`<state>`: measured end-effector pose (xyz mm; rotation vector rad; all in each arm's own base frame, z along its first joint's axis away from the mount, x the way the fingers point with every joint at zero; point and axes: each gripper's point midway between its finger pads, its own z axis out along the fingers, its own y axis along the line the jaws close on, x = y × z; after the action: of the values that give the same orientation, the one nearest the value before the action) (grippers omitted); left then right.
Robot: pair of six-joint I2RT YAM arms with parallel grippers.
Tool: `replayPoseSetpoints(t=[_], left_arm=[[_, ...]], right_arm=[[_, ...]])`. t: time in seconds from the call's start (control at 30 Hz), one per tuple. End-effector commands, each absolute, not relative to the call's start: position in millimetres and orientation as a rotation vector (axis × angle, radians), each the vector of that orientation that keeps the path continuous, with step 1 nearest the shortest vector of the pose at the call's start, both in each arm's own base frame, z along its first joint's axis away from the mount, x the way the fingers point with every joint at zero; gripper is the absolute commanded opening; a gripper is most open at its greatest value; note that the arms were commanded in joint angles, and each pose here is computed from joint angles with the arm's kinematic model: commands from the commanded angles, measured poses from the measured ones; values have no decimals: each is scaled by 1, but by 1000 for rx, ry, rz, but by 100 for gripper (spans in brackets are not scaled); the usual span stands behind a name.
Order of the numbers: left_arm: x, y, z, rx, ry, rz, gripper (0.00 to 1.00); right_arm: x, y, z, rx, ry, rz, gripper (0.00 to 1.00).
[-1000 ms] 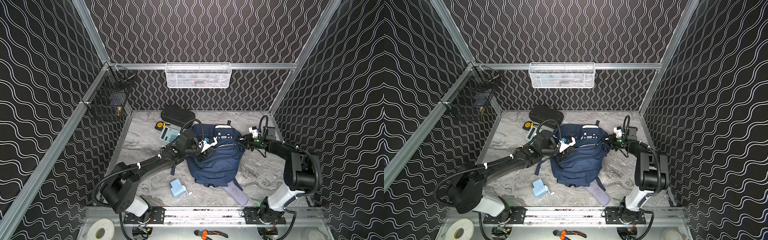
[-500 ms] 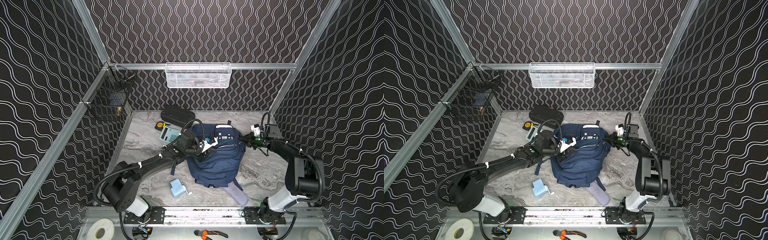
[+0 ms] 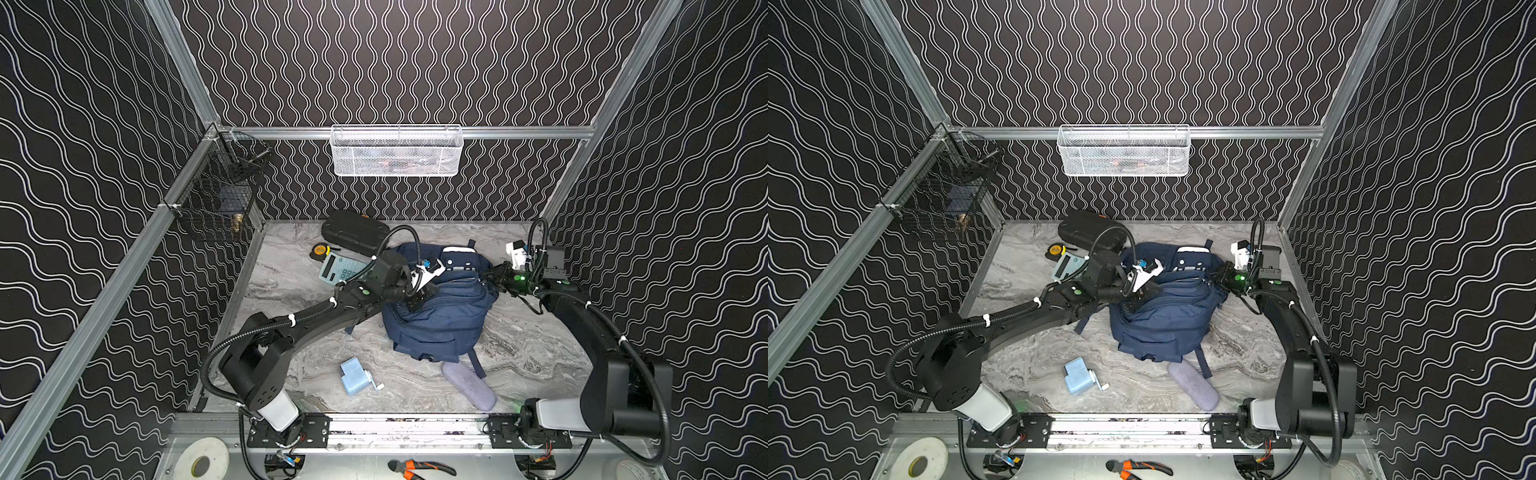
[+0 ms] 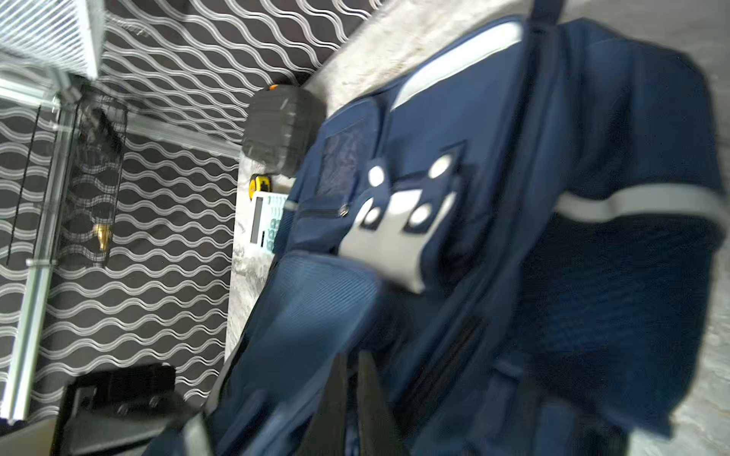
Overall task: Pack books, pencil case, and school supplies into a backpack
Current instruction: Unzip the student bag at the center of the table.
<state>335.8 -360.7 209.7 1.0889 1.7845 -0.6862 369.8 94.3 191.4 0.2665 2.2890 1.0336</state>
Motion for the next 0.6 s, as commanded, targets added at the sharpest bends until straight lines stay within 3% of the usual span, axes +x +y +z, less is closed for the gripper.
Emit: replayPoseSetpoints(t=[0.0, 0.2, 0.57], left_arm=[[357, -363, 222, 950, 1829, -580, 0], [375, -365, 199, 817, 2077, -504, 0], [385, -357, 169, 680, 2369, -412, 0]], right_arm=[[359, 110, 218, 183, 2216, 1132, 0], [342, 115, 260, 103, 2090, 1135, 0], [333, 105, 260, 10, 2093, 935, 0]])
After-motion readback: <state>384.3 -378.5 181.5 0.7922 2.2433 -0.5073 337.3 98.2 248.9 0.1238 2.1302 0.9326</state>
